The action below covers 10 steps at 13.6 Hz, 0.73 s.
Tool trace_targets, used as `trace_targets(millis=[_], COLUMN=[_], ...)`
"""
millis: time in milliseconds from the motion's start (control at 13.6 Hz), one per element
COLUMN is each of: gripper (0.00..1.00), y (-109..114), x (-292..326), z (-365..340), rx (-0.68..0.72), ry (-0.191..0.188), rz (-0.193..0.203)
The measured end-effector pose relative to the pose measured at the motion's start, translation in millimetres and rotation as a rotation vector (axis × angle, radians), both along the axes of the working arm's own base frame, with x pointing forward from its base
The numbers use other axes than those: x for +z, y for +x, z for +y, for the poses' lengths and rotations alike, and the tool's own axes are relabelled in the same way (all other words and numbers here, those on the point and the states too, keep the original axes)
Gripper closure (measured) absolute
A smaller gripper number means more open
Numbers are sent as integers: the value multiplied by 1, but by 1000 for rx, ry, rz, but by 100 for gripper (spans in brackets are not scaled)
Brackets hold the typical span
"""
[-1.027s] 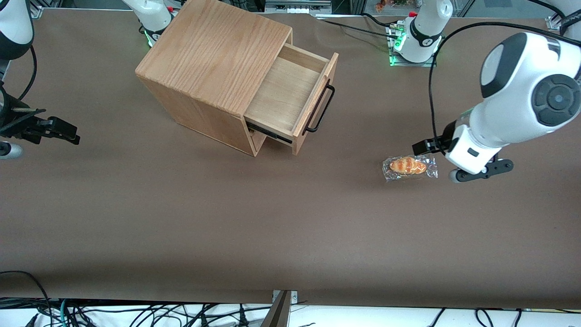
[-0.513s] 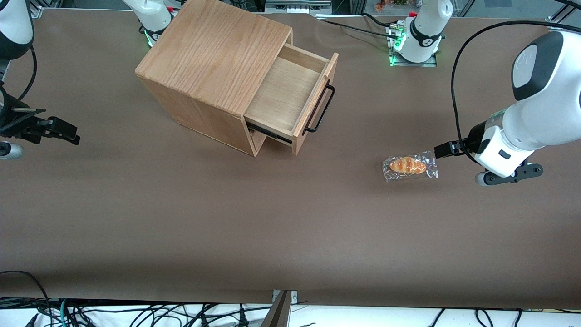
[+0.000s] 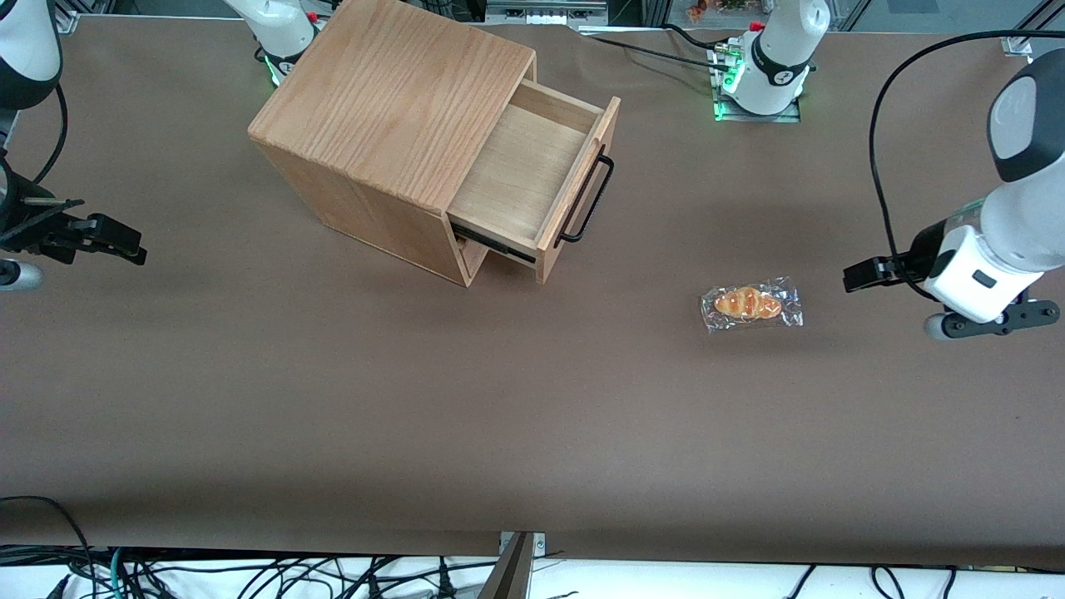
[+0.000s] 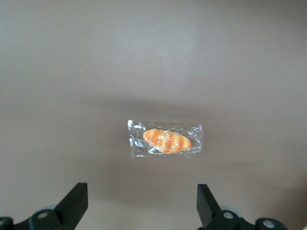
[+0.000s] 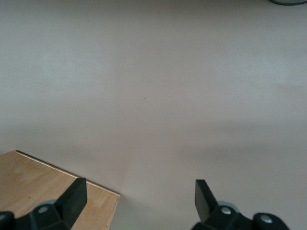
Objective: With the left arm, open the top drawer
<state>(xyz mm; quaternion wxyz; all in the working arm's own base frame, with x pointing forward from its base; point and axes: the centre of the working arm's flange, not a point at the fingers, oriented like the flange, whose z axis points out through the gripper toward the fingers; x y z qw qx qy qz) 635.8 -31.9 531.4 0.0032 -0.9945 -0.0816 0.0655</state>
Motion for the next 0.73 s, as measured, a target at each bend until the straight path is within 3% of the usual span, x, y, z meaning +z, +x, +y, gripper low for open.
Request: trace_targets(millis=[733], gripper=[0], y=[2], x=[2], z=[48], rx=[-115], ry=[-19], rz=[-20])
